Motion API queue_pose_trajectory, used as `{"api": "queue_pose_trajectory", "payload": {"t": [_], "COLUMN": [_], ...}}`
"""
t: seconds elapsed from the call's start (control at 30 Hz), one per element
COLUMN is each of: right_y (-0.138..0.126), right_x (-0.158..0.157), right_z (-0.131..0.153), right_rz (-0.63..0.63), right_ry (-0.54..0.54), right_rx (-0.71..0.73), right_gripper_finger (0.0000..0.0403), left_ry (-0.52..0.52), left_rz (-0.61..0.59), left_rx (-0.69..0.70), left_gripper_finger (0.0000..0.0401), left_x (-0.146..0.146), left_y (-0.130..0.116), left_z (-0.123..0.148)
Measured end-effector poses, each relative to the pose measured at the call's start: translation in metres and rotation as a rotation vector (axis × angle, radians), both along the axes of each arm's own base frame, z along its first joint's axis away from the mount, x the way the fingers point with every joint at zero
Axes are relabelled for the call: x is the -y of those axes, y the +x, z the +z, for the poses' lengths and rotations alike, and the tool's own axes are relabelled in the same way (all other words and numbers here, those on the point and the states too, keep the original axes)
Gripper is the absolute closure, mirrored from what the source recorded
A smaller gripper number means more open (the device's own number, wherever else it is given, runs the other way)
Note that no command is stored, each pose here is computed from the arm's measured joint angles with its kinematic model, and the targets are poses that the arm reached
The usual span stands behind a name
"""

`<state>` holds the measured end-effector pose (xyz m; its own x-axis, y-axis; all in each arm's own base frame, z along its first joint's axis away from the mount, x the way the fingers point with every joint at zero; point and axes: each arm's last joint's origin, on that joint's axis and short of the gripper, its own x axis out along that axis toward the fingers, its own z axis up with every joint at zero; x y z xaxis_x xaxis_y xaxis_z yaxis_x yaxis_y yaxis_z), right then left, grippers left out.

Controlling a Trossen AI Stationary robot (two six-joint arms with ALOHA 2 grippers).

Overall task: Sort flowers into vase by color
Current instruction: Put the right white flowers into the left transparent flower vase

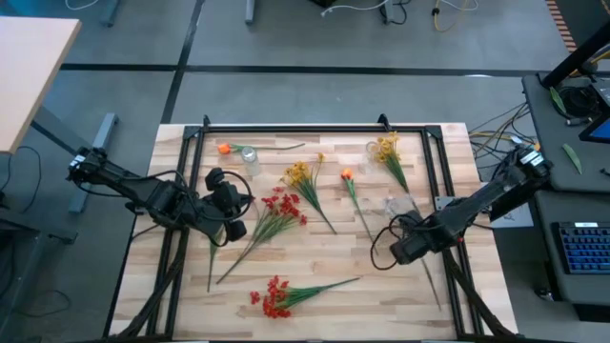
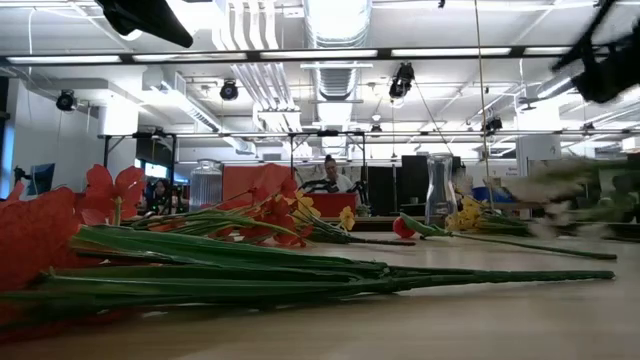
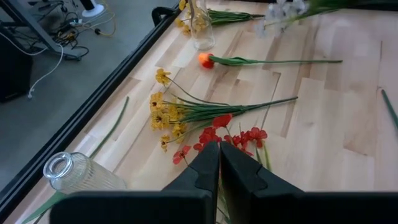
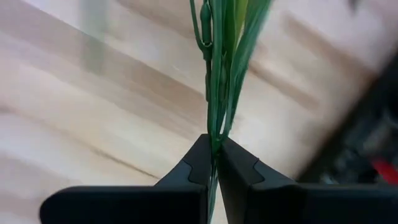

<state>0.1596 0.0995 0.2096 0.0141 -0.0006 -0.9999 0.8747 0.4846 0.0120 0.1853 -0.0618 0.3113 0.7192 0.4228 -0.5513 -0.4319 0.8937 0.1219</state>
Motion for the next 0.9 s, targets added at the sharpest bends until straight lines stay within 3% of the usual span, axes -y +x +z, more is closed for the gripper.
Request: {"api": "queue_pose_trajectory", "payload": {"t": [0.13,0.3,0.5,0.7,0.9], "right_y": [0.008,0.032,0.075,0.111,0.152], "right_x": [0.003,0.003,0.005,0.024,0.060], "right_z": [0.029,0.064,0.101,0.110,0.112], "right_rz": [0.104,0.296,0.582,0.713,0.761], "right_ry": [-0.100,-0.345,-0.624,-0.870,-0.987], "right_rx": [0.300,0.750,1.165,1.327,1.412], "right_gripper_finger": [0.0390,0.0390,0.0390,0.0390,0.0390], "left_ry": [-0.009,-0.021,-0.030,-0.067,-0.183], "left_rz": [-0.001,-0.034,-0.062,-0.067,-0.078], "left_rx": [0.015,0.069,0.091,0.097,0.050], "left_gripper_finger": [0.0401,0.0401,0.0401,0.0401,0.0401], "left_x": [0.001,0.006,0.012,0.017,0.020], "left_y": [0.001,0.004,0.003,0.000,-0.004], "left_z": [0.001,0.005,0.007,0.006,0.001]}}
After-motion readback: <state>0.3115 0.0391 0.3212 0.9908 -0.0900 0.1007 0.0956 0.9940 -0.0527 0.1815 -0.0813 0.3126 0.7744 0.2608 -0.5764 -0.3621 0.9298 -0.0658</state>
